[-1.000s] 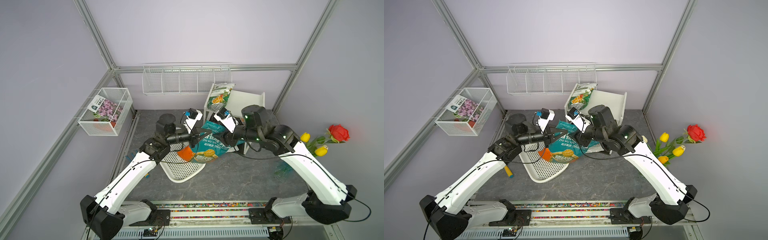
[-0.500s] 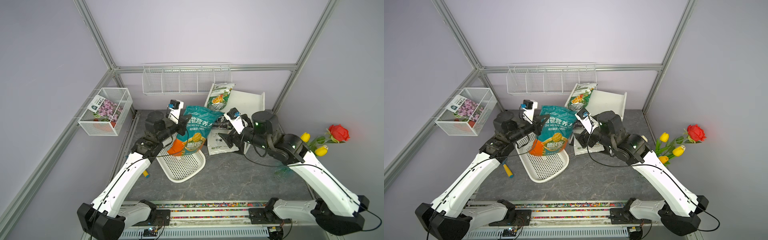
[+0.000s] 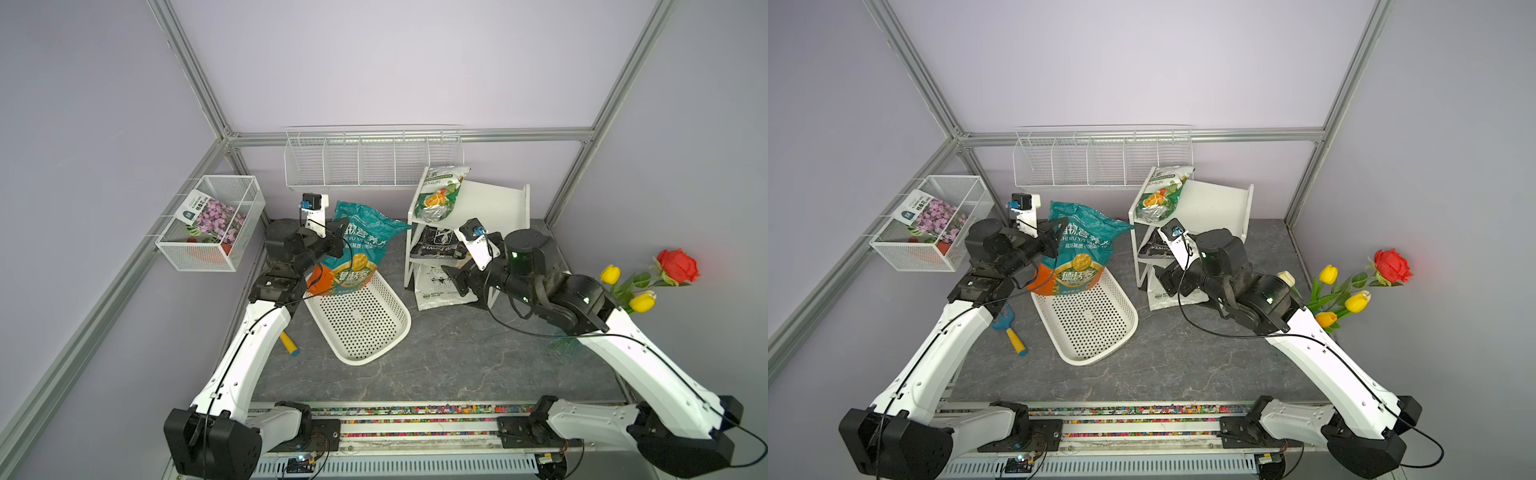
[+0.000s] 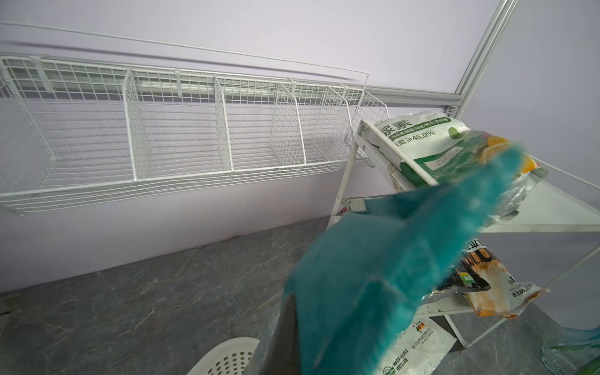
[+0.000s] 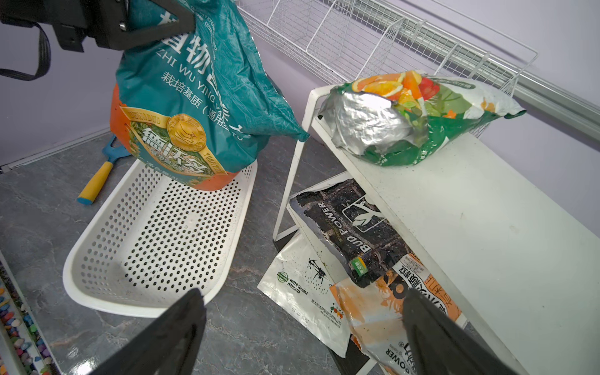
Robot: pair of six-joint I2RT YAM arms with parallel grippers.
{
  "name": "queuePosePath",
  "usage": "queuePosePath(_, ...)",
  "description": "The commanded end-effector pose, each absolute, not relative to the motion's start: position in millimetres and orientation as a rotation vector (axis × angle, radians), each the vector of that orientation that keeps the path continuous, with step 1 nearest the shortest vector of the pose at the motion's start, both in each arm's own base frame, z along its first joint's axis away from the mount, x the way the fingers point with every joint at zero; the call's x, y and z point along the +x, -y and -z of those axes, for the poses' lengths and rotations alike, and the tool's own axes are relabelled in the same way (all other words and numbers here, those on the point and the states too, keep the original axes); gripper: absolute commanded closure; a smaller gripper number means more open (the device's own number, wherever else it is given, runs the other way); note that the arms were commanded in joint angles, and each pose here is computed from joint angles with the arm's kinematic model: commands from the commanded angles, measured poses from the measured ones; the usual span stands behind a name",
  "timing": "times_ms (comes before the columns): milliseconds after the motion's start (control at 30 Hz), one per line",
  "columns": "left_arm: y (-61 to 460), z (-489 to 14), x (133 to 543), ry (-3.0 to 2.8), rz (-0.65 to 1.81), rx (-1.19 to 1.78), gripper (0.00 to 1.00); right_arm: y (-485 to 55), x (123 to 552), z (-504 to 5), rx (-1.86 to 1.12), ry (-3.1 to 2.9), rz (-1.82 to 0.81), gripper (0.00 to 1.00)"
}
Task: Take down the fertilizer bag from the shelf
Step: Place the fertilizer bag in the storage box.
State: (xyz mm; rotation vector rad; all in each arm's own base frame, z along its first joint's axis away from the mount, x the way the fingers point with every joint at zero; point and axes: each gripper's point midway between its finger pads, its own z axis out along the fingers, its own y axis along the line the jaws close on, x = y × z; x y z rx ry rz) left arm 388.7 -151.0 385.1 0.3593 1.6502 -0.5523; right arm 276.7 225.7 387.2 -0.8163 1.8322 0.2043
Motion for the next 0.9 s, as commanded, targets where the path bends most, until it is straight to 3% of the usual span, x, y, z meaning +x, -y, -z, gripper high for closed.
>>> queuePosePath(0, 148.4, -464.4, 390.0, -1.352, 0.523, 0.356, 1.00, -225.1, 280.9, -383.6, -0.776, -1.843, -0.205, 0.03)
queuePosePath(400, 123.0, -412.7, 433.4, -1.371, 0.504, 0.182, 1.00, -221.3, 281.2, -378.9, -0.765, -1.845, -0.193, 0.03)
queuePosePath(867, 61.4, -301.1, 436.1, -1.435, 0.366, -0.088, 1.00, -226.3, 282.2, -362.2, -0.792, -1.875, -0.199, 0.03)
